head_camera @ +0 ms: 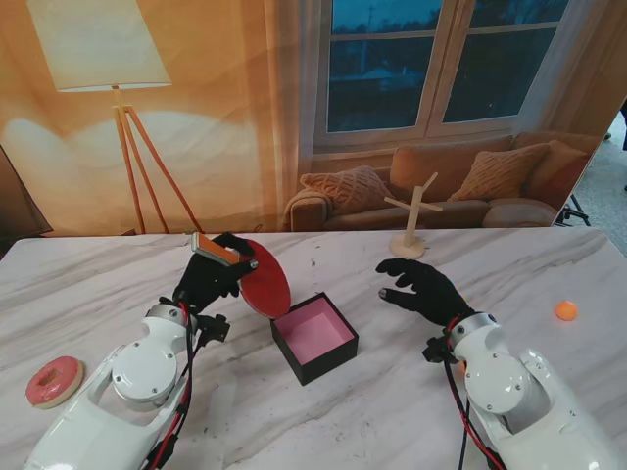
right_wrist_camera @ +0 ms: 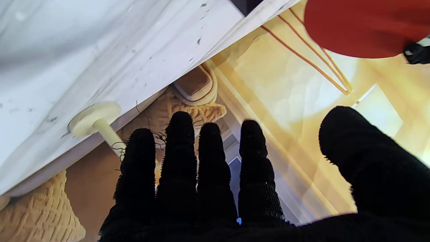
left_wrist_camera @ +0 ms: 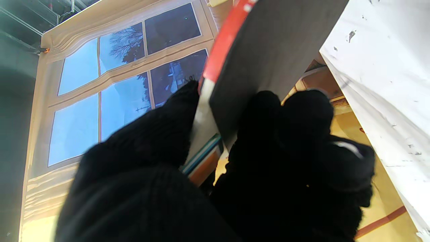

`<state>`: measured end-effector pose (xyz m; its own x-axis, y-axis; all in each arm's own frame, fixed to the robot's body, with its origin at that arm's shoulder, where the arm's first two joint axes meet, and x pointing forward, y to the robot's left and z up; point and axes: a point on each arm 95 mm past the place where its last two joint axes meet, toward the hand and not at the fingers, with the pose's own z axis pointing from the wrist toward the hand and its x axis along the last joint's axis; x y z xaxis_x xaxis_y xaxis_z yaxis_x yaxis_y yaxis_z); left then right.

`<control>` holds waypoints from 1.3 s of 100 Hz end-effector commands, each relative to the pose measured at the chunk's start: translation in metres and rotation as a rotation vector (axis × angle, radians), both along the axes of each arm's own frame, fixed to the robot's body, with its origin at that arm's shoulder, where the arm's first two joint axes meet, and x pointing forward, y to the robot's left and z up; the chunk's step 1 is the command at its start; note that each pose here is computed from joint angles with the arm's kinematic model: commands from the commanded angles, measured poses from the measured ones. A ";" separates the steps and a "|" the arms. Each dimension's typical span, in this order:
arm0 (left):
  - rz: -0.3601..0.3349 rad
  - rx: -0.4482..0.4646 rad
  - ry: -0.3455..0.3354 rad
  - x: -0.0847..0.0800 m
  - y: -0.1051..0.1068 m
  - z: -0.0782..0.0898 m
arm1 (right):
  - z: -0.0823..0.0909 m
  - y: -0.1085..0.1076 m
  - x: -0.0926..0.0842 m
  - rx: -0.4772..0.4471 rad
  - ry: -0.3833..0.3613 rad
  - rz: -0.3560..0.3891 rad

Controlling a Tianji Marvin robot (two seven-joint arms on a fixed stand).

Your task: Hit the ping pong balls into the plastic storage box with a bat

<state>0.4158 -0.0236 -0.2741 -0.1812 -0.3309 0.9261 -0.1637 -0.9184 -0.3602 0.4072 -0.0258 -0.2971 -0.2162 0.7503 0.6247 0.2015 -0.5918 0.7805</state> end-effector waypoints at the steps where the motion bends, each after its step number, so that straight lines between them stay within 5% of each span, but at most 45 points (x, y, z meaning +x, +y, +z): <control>1: -0.007 -0.024 0.000 -0.005 -0.005 -0.001 | 0.008 -0.010 0.009 -0.031 -0.001 -0.025; 31: -0.024 -0.060 -0.002 -0.010 -0.012 -0.001 | 0.026 -0.028 0.020 -0.186 -0.040 -0.090; 51: -0.028 -0.070 -0.009 -0.011 -0.013 -0.001 | 0.026 -0.041 0.025 -0.256 -0.003 -0.163; 89: -0.050 -0.091 -0.010 -0.015 -0.016 0.001 | -0.005 -0.061 0.033 -0.406 0.023 -0.286; 130: -0.086 -0.098 -0.008 -0.019 -0.016 0.000 | -0.036 -0.068 0.040 -0.526 0.075 -0.318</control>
